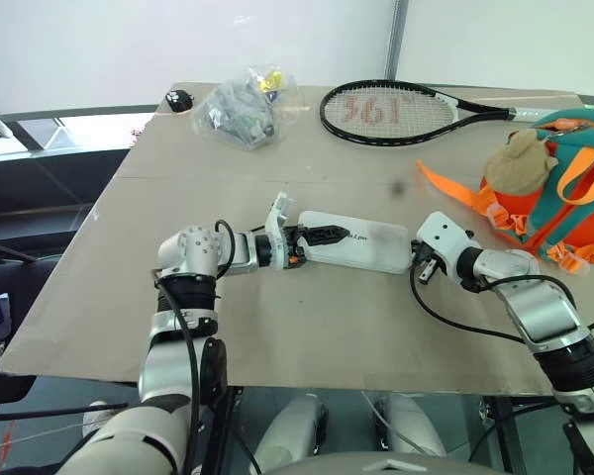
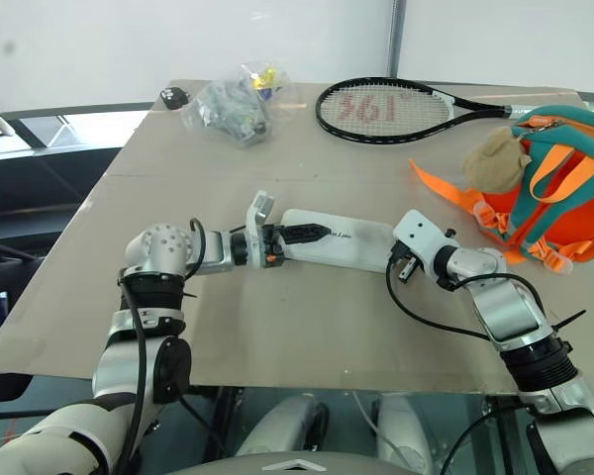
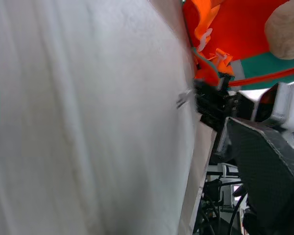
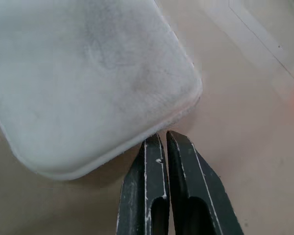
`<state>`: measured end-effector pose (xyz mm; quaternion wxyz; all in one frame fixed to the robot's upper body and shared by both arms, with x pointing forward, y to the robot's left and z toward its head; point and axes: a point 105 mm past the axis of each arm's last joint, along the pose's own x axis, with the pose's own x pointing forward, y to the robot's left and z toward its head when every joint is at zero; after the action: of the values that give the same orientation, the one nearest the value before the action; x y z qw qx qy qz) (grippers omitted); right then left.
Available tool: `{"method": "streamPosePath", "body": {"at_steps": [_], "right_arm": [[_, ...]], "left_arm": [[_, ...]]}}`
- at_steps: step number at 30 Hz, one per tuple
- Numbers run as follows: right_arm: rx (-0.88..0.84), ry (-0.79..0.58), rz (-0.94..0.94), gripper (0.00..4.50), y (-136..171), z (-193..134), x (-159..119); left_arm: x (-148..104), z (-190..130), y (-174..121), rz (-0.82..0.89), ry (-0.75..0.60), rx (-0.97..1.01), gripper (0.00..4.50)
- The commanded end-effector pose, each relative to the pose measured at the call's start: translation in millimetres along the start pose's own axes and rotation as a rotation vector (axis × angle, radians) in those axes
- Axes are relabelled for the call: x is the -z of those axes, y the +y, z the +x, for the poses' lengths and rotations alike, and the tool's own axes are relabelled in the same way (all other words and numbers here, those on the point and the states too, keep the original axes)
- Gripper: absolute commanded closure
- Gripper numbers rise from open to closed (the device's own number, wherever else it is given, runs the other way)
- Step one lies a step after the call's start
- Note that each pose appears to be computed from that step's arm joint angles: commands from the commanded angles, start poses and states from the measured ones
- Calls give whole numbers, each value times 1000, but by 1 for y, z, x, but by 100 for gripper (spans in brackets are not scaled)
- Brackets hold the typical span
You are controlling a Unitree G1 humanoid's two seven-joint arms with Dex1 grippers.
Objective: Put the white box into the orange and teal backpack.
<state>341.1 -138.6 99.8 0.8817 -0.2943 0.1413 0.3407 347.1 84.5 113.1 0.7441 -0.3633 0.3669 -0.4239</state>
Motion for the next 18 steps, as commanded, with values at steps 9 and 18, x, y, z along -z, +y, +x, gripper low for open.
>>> {"method": "streamPosePath", "body": {"at_steps": [9,18], "right_arm": [[104,-186,108,450,-11,-19,-25],[117,-367,345,181,-16,-105,-30]], "left_arm": [[-2,-31,-24,29,-165,105,154],[-20,-54,-51,216,-331,84,155]]}}
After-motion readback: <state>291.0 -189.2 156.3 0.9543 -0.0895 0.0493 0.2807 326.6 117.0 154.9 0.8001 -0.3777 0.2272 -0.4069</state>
